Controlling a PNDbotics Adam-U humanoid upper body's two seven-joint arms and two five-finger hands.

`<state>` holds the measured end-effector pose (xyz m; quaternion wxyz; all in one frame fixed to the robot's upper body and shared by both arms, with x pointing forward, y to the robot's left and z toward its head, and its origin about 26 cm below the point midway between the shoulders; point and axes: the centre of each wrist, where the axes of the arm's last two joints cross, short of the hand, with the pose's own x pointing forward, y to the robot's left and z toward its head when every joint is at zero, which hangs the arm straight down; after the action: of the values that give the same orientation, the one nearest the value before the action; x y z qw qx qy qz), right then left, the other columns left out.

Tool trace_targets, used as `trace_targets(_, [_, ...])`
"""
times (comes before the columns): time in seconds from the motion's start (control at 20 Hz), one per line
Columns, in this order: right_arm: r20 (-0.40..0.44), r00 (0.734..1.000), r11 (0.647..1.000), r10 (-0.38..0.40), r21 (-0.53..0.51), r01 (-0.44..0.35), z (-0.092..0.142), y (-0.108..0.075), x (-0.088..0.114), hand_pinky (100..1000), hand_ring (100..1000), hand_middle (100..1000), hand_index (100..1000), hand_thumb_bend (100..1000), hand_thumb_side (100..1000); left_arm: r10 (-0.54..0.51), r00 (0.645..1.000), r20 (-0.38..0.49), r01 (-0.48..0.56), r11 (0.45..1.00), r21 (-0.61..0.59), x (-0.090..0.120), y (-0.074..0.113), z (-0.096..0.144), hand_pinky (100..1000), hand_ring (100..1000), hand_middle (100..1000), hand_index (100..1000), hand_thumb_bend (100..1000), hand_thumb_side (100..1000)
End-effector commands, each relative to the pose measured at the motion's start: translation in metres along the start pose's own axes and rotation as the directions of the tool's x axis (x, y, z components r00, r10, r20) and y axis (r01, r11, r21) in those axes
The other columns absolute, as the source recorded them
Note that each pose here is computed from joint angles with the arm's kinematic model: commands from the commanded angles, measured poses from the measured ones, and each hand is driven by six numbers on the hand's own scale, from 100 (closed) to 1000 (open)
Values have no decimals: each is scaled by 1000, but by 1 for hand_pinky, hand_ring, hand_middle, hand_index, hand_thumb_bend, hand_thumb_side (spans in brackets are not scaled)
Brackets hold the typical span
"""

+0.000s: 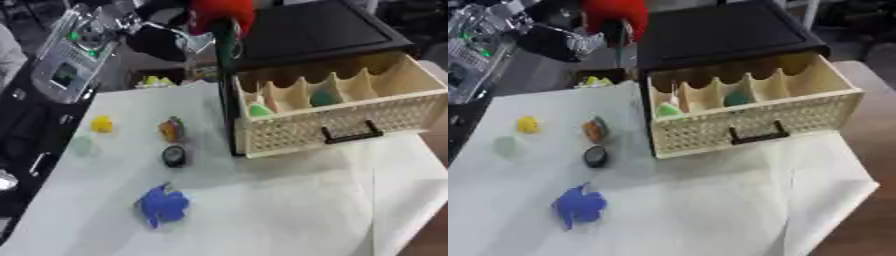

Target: Pick up objects from table and place into drawer.

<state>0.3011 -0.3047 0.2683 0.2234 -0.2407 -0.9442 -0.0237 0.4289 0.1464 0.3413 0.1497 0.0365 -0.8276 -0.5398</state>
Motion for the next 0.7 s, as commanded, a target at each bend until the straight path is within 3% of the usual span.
trace_targets(0.05, [26, 999, 1000, -24, 7, 23, -8, 2, 6, 256, 546, 459, 719, 100, 568, 5, 1000, 7, -5, 1000, 28, 3, 8, -8, 100, 299, 341, 480, 100, 338])
trace_targets(0.7, [31, 997, 997, -74, 7, 73, -13, 9, 11, 267, 547, 460, 717, 100, 540, 22, 1000, -20, -21, 997, 79, -8, -9, -17, 100, 301, 340, 482, 100, 342])
